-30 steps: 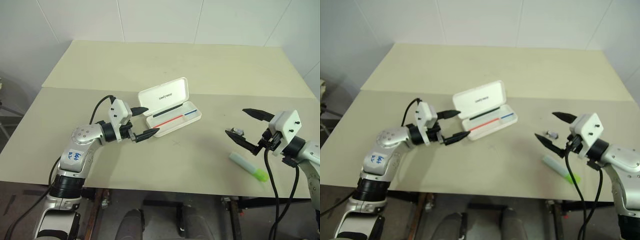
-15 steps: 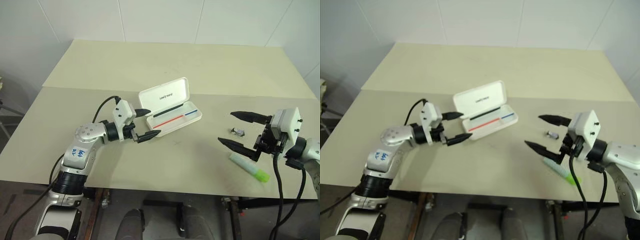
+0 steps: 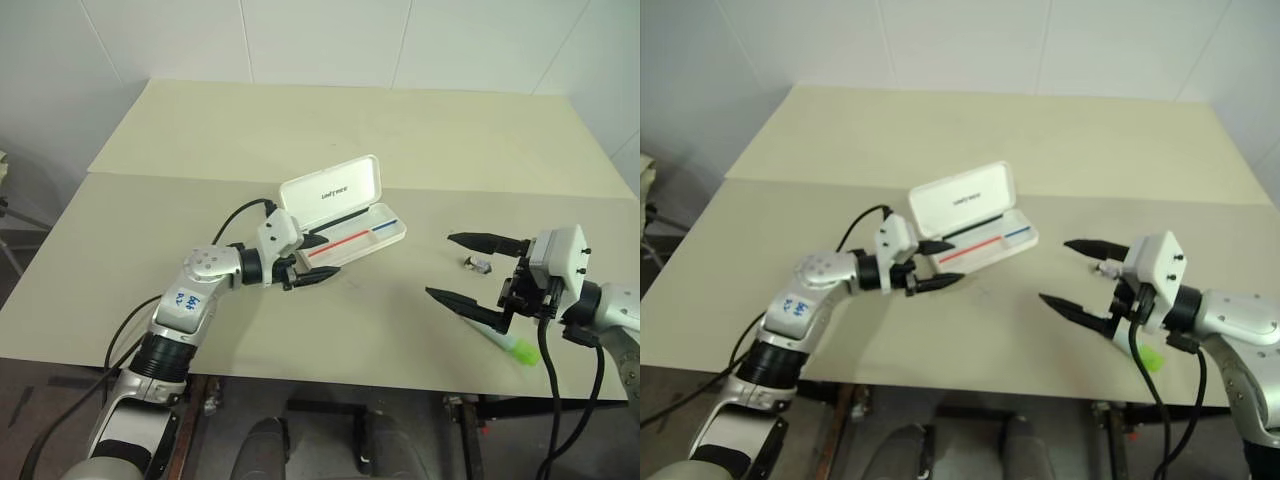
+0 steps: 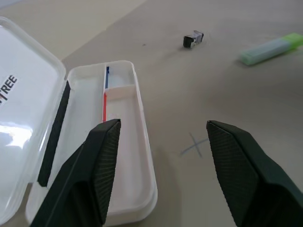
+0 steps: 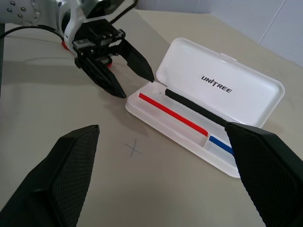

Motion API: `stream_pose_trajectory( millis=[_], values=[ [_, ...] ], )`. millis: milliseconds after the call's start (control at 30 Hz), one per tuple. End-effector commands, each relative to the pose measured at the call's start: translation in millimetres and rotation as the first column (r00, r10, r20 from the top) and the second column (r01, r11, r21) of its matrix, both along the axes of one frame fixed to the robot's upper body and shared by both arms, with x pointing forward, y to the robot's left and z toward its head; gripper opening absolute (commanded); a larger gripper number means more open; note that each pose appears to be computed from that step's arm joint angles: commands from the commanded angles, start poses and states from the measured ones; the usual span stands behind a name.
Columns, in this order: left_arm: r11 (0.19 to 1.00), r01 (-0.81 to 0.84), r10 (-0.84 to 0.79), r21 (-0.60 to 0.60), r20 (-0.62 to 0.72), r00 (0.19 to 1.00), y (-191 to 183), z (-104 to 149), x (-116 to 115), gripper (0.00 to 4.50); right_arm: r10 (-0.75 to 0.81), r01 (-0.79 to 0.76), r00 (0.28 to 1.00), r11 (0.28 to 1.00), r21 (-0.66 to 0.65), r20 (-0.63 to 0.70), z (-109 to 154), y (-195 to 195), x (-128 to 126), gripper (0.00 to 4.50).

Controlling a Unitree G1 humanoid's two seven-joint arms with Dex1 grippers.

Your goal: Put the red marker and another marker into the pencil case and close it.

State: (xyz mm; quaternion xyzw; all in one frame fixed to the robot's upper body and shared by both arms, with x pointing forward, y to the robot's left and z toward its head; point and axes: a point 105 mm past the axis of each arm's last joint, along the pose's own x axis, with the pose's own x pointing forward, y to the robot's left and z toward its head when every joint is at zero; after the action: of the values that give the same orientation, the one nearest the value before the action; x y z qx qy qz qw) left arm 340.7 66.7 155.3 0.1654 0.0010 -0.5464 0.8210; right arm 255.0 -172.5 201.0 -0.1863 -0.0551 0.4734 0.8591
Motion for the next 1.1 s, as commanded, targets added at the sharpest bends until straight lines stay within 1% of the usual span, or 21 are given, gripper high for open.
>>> stream_pose_trajectory(
  millis=[33,267,500,633,733,800,933,1000,1100],
  values=[
    [0.999,-0.010,0.009,0.039,0.025,1.000,-7,2,3,3.23,0.007,-0.008,0.998,1.000,0.014,0.065,9,7,0,4.50],
    [0.994,-0.060,0.061,0.087,-0.009,0.998,-16,-12,8,3.23,0.003,-0.006,0.995,0.999,0.036,0.096,11,13,1,4.50],
    [0.988,-0.088,0.093,0.128,-0.032,0.995,-21,-20,11,3.23,-0.008,0.001,0.993,0.998,0.058,0.120,14,17,1,4.50],
    [0.978,-0.103,0.115,0.184,-0.057,0.992,-21,-28,14,3.23,-0.014,0.005,0.990,0.998,0.068,0.138,17,19,2,4.50],
    [0.966,-0.126,0.142,0.226,-0.055,0.988,-18,-30,19,2.69,-0.016,0.005,0.989,0.997,0.071,0.148,20,19,3,4.50],
    [0.960,-0.138,0.155,0.245,-0.050,0.987,-17,-30,22,2.04,-0.015,0.005,0.988,0.998,0.070,0.151,21,20,3,4.50],
    [0.954,-0.152,0.170,0.259,-0.049,0.984,-14,-29,26,0.59,-0.013,0.003,0.987,0.998,0.068,0.157,24,20,4,4.50],
    [0.953,-0.152,0.170,0.262,-0.049,0.984,-14,-29,26,0.04,-0.014,0.003,0.987,0.998,0.066,0.161,25,20,4,4.50],
    [0.960,-0.122,0.139,0.254,-0.052,0.989,-18,-25,23,0.04,-0.016,0.006,0.986,0.998,0.063,0.164,26,19,4,4.50]
  ],
)
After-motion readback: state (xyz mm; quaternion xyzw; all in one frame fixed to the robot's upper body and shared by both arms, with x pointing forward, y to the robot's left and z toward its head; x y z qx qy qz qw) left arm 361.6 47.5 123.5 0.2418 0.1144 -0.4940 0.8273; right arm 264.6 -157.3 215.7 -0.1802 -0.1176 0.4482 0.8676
